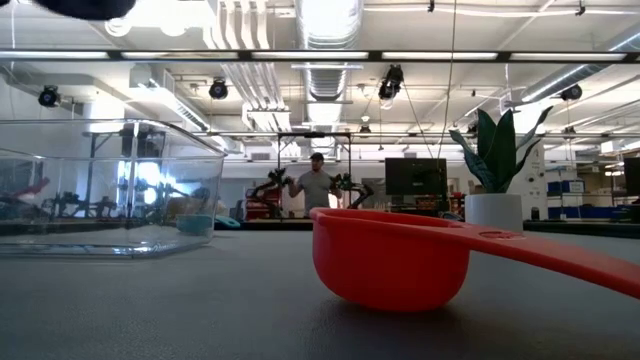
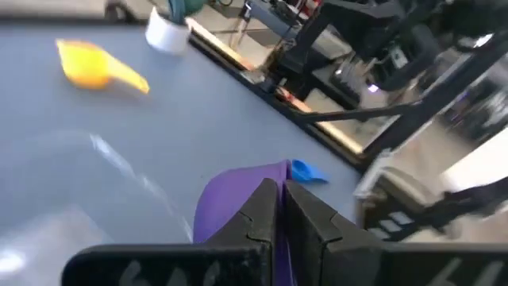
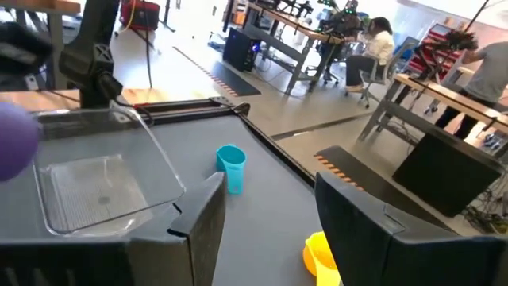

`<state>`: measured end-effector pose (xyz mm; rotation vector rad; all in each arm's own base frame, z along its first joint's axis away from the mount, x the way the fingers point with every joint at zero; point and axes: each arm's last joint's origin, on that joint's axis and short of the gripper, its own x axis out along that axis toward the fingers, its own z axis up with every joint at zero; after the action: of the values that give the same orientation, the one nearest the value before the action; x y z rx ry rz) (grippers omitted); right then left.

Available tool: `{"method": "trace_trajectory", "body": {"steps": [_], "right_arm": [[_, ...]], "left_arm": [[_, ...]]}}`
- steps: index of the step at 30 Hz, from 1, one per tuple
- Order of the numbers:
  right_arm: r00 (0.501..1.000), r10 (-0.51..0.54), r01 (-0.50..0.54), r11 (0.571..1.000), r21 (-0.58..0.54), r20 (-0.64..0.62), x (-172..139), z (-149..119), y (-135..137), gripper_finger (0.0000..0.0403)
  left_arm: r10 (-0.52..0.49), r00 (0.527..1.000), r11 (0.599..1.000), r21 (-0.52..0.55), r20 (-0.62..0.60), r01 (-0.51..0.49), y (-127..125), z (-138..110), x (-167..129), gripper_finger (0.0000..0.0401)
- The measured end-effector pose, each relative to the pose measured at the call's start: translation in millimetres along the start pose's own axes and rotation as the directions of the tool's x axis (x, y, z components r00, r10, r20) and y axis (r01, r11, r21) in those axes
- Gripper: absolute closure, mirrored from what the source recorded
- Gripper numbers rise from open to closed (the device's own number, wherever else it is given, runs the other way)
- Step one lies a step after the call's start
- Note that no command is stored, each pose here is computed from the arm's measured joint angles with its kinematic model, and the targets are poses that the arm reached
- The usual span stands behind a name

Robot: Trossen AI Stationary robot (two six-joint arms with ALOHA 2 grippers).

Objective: Nest measuring cups in basket
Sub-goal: Stack the purple measuring cup on top of the green measuring cup

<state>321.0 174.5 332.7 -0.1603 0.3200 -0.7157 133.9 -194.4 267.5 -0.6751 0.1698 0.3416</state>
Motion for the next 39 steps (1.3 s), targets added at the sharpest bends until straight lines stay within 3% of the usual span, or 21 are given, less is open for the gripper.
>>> {"method": "trace_trajectory", "body": {"steps": [5,12,20,28,39], "right_arm": [[1.000,0.010,-0.010,1.000,0.018,-0.002,-3,-5,3,0.0225],[1.000,0.008,-0.007,0.998,0.059,-0.008,-1,-9,3,0.0225],[0.999,0.037,-0.034,0.992,0.124,-0.021,-2,-9,4,0.0225],[0.994,0.101,-0.094,0.981,0.168,-0.036,-4,-12,13,0.0225],[0.986,0.157,-0.148,0.977,0.152,-0.052,-6,-21,27,0.0225]], "left_arm": [[-0.019,1.000,0.984,-0.180,-0.006,0.017,7,-41,-7,0.0400],[-0.030,0.993,0.957,-0.291,-0.118,-0.006,5,-77,-18,0.0400],[-0.090,0.980,0.959,-0.280,-0.178,0.037,-13,-81,-46,0.0400],[-0.059,0.984,0.973,-0.232,-0.169,0.018,0,-102,-47,0.0400],[-0.031,0.984,0.984,-0.178,-0.176,-0.001,19,-110,-41,0.0401]]}}
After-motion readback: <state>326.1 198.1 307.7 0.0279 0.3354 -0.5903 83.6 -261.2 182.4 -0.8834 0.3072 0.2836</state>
